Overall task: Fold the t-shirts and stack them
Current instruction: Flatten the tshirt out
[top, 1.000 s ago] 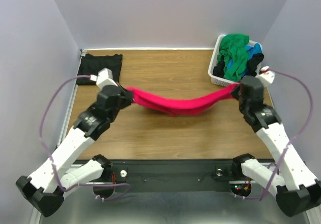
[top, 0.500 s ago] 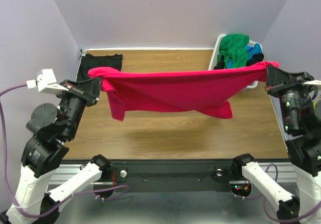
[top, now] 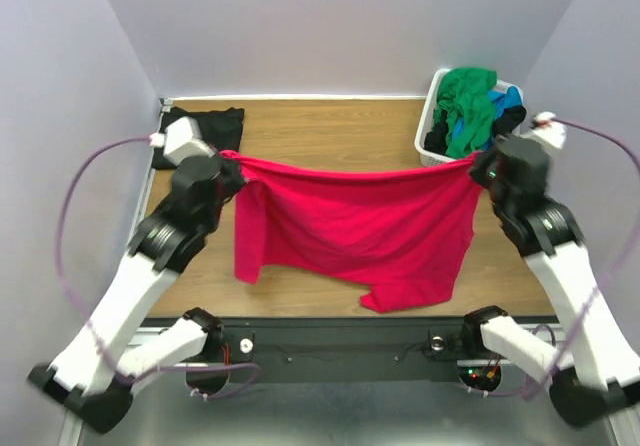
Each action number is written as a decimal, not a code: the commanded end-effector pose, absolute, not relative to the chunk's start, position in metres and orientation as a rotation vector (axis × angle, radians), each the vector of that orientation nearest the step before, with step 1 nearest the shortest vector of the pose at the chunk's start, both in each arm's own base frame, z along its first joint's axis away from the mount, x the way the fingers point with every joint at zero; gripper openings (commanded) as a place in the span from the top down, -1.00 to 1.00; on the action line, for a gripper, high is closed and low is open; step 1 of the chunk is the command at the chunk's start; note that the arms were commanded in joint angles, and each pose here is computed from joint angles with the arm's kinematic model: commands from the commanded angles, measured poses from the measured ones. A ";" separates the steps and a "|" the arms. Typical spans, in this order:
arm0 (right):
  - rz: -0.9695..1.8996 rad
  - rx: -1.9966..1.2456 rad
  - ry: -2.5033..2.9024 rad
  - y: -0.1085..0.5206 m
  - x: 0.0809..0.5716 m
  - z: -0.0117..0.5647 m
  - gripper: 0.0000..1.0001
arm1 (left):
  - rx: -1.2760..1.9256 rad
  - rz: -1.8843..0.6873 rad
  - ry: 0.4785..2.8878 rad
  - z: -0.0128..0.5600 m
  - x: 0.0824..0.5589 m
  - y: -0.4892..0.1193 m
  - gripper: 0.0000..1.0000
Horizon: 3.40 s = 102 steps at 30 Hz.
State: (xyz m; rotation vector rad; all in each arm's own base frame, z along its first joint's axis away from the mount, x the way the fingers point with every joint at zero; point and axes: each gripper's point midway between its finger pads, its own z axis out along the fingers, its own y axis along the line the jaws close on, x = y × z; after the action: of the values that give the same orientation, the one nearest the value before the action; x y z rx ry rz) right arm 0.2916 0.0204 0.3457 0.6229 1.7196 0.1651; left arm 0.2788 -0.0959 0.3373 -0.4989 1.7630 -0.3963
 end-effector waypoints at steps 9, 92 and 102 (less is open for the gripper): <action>-0.055 0.529 1.869 0.039 0.407 0.302 -0.87 | -0.459 -0.191 2.053 0.241 0.435 -0.090 -0.97; 0.259 0.572 2.624 0.109 0.157 0.032 -1.00 | -0.626 -0.270 2.506 0.040 0.254 -0.108 0.78; 0.181 0.605 2.613 0.099 0.157 0.025 -0.05 | -0.636 -0.290 2.488 0.050 0.256 -0.108 1.00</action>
State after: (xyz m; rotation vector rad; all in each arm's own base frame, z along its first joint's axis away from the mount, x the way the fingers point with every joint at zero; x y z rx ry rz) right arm 0.1520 0.1094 0.0265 0.5657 2.6542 0.2658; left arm 0.2540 -0.1091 0.0388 -0.6447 2.5183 -0.2699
